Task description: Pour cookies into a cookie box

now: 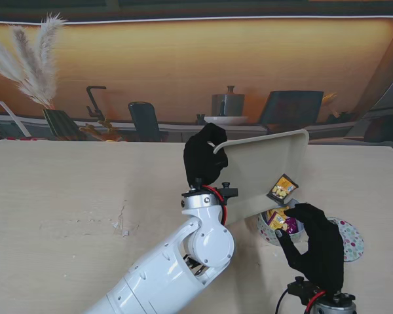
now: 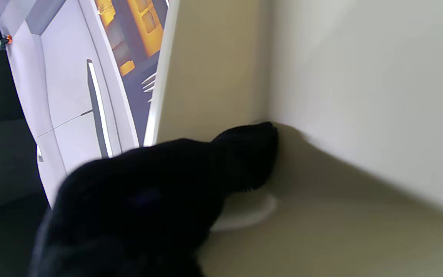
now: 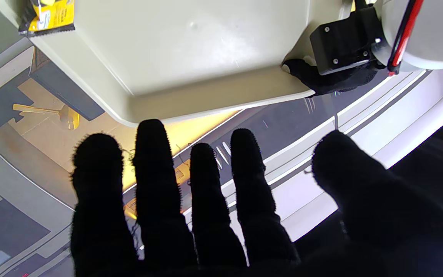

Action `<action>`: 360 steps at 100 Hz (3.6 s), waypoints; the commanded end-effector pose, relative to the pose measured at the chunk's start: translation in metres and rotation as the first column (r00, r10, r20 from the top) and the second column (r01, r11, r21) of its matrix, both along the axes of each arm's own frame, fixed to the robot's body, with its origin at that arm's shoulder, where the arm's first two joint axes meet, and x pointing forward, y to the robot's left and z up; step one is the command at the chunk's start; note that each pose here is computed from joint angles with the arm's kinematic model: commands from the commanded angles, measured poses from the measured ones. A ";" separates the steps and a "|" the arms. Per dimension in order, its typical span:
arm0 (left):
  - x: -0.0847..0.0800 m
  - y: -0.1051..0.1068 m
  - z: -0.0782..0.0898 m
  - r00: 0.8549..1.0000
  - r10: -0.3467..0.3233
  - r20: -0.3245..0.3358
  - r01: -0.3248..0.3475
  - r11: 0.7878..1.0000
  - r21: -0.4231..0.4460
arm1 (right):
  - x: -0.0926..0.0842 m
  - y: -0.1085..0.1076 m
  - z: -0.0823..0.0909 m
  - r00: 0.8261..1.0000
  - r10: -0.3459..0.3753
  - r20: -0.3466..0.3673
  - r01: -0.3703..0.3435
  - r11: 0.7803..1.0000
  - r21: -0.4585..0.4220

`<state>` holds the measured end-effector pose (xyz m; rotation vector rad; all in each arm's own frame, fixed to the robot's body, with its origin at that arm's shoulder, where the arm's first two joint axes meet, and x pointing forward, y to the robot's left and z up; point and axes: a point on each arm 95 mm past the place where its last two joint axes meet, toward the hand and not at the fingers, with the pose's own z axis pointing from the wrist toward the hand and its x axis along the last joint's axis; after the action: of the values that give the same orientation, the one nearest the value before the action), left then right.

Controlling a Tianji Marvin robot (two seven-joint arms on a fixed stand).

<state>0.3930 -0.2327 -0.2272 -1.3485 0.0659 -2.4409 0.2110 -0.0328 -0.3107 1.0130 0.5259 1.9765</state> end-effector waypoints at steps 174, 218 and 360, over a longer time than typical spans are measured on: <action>-0.004 0.033 0.038 0.989 0.009 0.149 -0.028 0.992 0.124 | -0.001 0.001 -0.002 1.000 -0.002 -0.012 0.002 1.000 -0.001; 0.005 0.102 0.034 0.994 0.107 -0.033 -0.101 0.986 0.135 | 0.003 0.006 -0.002 0.999 0.016 -0.028 -0.017 1.000 -0.005; 0.061 0.237 -0.109 0.645 0.240 -0.726 -0.120 0.969 0.214 | 0.025 0.019 -0.008 0.992 0.068 -0.105 -0.071 0.997 -0.022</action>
<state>0.4548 0.0017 -0.3287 -2.0513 0.2607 -1.5522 0.2358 -0.0167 -0.3168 1.0844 0.6301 1.9822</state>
